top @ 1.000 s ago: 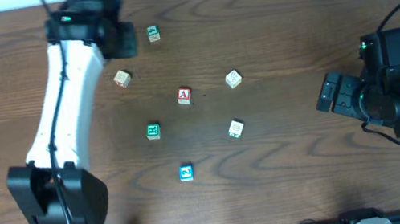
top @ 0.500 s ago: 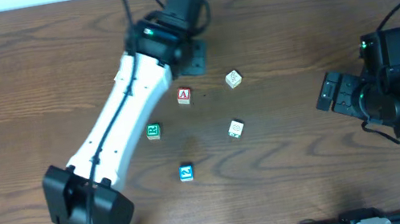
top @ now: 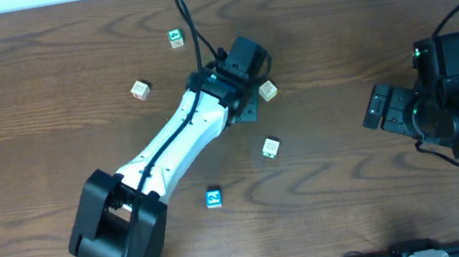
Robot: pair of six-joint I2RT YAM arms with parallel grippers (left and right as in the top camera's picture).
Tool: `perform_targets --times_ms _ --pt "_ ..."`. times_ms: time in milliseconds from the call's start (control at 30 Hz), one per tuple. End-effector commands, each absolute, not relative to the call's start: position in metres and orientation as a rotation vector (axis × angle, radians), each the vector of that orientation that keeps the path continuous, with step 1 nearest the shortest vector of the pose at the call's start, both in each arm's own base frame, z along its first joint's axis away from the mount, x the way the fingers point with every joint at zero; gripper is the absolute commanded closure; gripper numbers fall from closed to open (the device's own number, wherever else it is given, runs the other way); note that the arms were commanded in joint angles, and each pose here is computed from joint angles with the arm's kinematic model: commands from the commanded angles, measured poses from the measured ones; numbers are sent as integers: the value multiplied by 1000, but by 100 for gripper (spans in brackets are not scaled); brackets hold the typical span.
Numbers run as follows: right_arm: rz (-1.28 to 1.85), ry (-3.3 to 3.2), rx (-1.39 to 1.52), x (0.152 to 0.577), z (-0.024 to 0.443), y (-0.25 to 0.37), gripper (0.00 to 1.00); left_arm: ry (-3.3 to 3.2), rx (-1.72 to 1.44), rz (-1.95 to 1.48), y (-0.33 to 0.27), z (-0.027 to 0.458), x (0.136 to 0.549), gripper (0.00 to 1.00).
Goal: Spell out Ai2
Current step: 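Carry the I block beside the A block with the left gripper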
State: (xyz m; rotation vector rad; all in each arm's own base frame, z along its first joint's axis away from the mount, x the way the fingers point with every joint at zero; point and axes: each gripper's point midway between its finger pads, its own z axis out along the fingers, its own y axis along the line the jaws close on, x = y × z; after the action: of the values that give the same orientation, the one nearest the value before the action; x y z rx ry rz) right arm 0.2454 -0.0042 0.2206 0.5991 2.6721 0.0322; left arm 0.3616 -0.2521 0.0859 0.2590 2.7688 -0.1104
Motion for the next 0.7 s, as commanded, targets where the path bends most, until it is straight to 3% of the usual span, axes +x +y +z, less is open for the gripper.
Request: perform_targets --times_ms 0,667 --pt "30 2672 594 244 220 -5 1 2765 226 -86 -248 73 364 86" --pt "35 2661 592 247 222 -5 1 2620 242 -71 -253 24 392 83"
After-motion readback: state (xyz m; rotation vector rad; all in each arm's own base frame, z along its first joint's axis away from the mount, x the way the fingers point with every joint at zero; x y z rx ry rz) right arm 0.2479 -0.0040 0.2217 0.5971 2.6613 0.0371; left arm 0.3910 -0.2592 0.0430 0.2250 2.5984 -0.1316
